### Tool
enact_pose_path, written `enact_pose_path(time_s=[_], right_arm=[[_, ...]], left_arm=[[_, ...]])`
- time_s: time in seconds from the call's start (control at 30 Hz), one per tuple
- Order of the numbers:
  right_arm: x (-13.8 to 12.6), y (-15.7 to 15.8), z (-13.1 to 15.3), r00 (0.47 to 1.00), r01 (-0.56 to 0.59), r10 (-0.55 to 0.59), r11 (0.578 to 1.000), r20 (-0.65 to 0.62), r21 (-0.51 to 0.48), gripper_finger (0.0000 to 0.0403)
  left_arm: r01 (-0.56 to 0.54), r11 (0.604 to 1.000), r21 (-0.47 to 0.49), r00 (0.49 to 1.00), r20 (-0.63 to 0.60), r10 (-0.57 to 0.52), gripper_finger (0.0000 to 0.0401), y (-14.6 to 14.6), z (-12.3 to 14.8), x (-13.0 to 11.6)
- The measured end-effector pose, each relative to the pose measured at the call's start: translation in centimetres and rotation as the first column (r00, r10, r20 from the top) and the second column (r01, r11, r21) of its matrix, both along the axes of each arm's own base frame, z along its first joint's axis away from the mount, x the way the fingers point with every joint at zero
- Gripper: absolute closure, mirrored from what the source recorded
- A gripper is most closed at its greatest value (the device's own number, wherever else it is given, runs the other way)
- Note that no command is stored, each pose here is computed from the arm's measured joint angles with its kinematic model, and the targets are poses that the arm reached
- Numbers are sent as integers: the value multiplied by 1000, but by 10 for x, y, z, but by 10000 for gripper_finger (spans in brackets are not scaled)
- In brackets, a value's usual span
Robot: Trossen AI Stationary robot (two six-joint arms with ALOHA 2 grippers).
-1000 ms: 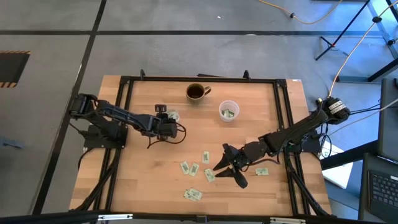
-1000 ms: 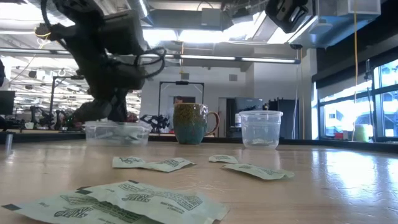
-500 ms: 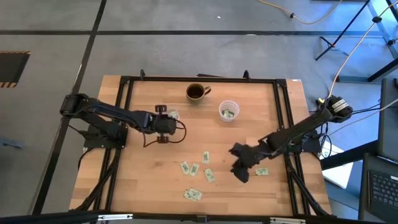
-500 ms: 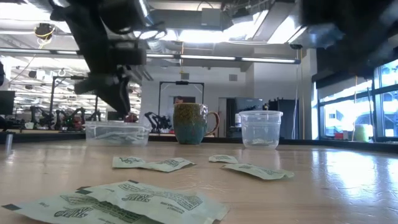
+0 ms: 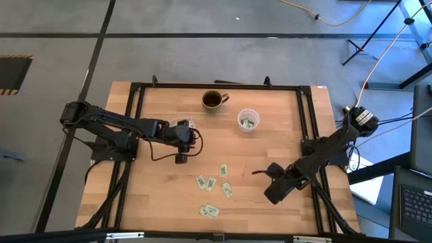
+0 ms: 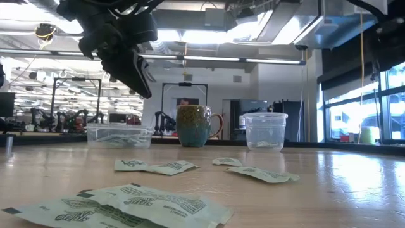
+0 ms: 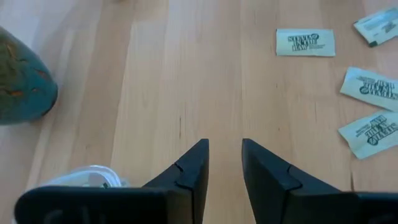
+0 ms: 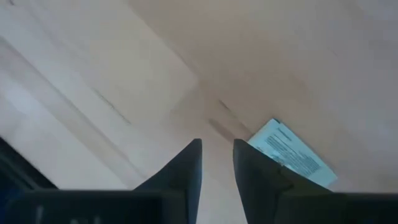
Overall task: Pick and place Stevia / Truvia into bins
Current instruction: Put the light green stevia packet into the left transparent container
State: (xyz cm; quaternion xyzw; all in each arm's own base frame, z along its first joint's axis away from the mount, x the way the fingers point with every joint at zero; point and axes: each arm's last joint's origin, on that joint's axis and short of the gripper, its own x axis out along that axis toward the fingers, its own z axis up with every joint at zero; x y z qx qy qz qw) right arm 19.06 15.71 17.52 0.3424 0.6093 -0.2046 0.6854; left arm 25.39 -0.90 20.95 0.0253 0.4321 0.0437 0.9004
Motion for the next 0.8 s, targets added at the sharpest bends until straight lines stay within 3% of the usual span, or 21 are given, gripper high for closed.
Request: enact_pose_path(time_s=[0.43, 0.8], right_arm=[[4, 4, -37, 988, 25, -43, 993, -151, -114, 309], [4, 4, -45, 974, 63, -91, 988, -207, -139, 309]], left_arm=[[0, 1000, 5, 1000, -8, 0, 314, 0, -1, 0], [-2, 1000, 3, 1000, -8, 2, 315, 0, -1, 0]])
